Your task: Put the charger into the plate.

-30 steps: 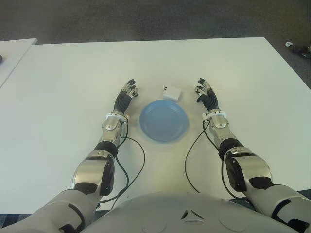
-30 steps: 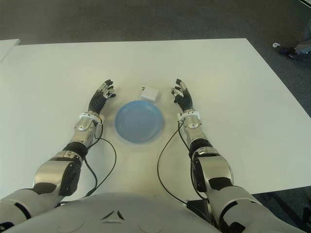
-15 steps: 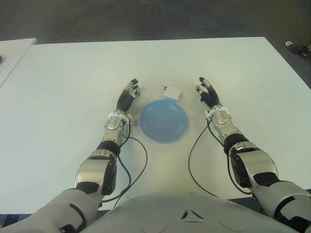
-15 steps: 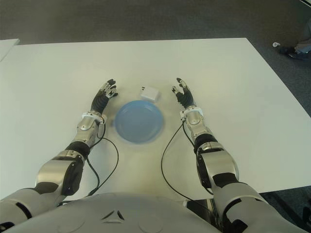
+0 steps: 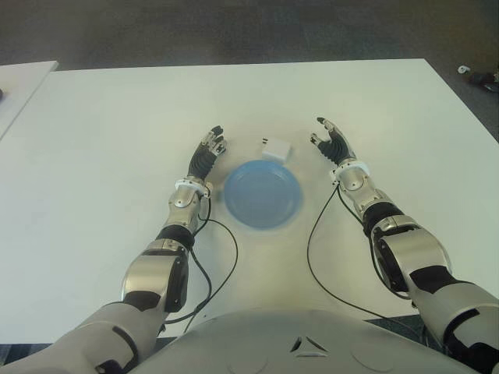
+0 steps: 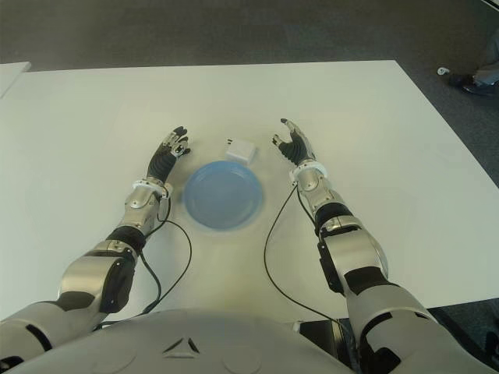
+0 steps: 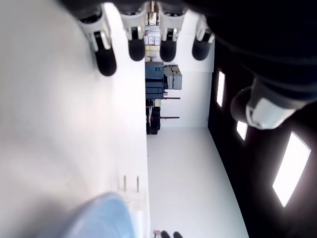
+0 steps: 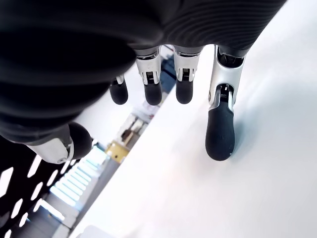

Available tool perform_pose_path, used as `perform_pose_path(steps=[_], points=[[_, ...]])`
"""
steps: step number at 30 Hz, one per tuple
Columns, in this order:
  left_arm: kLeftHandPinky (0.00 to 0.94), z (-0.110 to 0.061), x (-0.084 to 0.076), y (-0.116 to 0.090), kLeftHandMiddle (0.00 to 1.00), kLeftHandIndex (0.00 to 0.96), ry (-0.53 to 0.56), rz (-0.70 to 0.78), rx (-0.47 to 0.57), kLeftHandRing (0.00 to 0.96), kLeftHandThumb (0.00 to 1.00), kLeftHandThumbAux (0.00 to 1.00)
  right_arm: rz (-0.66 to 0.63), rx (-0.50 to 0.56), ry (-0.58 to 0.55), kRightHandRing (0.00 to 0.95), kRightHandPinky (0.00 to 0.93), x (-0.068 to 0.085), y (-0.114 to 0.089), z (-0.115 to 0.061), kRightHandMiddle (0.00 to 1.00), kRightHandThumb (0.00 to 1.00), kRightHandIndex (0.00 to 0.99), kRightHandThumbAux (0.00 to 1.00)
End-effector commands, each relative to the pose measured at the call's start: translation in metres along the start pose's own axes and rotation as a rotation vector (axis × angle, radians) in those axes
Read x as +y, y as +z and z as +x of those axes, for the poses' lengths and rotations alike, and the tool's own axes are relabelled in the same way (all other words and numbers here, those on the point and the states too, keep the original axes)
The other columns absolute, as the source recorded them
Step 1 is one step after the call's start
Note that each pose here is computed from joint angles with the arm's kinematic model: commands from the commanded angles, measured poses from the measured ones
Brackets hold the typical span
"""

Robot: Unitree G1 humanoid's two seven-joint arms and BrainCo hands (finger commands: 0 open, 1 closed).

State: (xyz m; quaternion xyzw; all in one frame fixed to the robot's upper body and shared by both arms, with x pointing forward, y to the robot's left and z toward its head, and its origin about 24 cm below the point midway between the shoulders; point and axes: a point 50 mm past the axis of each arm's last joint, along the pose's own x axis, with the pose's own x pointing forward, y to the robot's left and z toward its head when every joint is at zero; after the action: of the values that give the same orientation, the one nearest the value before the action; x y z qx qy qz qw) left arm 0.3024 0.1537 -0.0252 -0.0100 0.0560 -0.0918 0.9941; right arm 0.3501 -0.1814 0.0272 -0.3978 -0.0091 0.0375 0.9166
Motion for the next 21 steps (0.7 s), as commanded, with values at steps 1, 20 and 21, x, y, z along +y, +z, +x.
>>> perform_pose_path(steps=[1,20,21], points=[[0.026,-0.011,-0.005,-0.022,0.000,0.000,-0.015,-0.038,0.115,0.000,0.000,0.466,-0.098,-0.039,0.007,0.014,0.028,-0.003,0.007,0.006,0.016,0.452,0.000,0.352],[0.012,-0.009,-0.007,-0.022,0.000,0.000,-0.016,-0.044,0.120,0.000,0.000,0.456,-0.527,-0.121,0.093,0.000,0.000,0.000,0.023,0.019,0.000,0.370,0.000,0.131],[0.011,-0.009,-0.007,-0.022,0.000,0.000,-0.016,-0.043,0.119,0.000,0.000,0.455,-0.537,-0.123,0.096,0.000,0.000,0.000,0.023,0.019,0.000,0.369,0.000,0.130]])
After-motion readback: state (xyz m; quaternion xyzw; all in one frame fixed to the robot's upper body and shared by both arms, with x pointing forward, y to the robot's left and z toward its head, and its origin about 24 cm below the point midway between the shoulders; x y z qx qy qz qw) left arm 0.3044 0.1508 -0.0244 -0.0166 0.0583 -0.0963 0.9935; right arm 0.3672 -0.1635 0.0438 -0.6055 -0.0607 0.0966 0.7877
